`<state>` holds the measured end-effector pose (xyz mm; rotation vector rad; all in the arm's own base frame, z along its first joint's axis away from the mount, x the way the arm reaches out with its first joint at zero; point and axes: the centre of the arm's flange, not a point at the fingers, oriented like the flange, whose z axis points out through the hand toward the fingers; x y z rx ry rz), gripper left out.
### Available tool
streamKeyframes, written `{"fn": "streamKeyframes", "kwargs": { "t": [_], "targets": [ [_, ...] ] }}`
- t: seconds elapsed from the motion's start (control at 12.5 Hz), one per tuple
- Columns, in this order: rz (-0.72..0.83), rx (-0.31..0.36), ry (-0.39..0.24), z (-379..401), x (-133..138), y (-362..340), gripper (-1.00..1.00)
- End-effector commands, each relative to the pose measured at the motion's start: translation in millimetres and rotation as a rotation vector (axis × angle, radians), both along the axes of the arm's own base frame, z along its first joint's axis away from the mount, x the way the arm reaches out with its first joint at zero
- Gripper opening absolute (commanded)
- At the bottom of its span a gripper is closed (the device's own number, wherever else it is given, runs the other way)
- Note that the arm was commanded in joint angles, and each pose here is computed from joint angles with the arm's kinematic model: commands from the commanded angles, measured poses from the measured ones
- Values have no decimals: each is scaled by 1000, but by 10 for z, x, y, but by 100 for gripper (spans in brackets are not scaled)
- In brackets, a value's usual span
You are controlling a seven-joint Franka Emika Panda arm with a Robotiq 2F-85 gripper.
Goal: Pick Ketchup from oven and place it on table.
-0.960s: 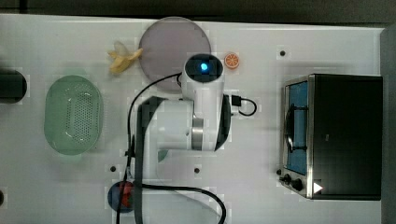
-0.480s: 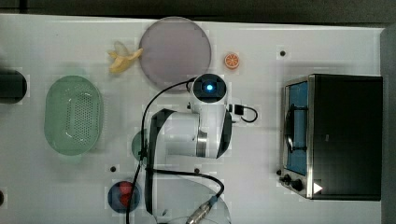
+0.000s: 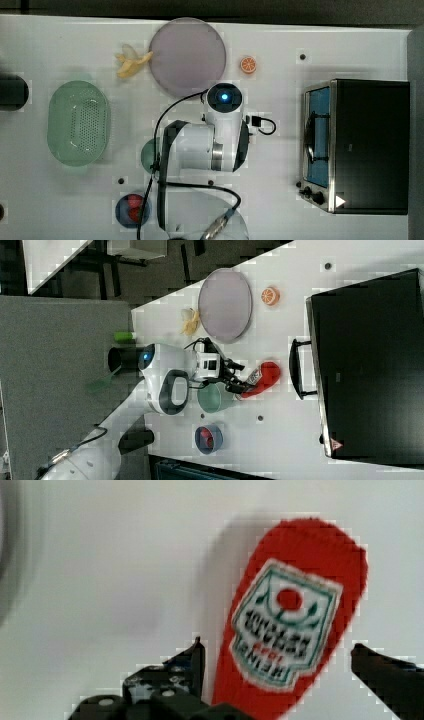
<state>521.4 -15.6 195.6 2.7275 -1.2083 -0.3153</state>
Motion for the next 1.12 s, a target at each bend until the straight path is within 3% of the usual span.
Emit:
{"fn": "streamKeyframes", "kwargs": {
  "t": [0.08, 0.32, 0.56, 0.64, 0.88, 0.96, 1.12],
  "targets": [
    [-57, 43, -218, 1444, 440, -79, 100],
    [-46, 79, -341, 2860, 550, -112, 100],
    [-13, 35, -443, 3986, 542, -166, 100],
    [-10, 13, -420, 4190, 490, -200, 100],
    [-24, 5, -269, 4435, 261, -248, 100],
    [-25, 7, -251, 4485, 221, -244, 100],
    [-19, 5, -290, 4610, 236, -220, 100]
  ]
}}
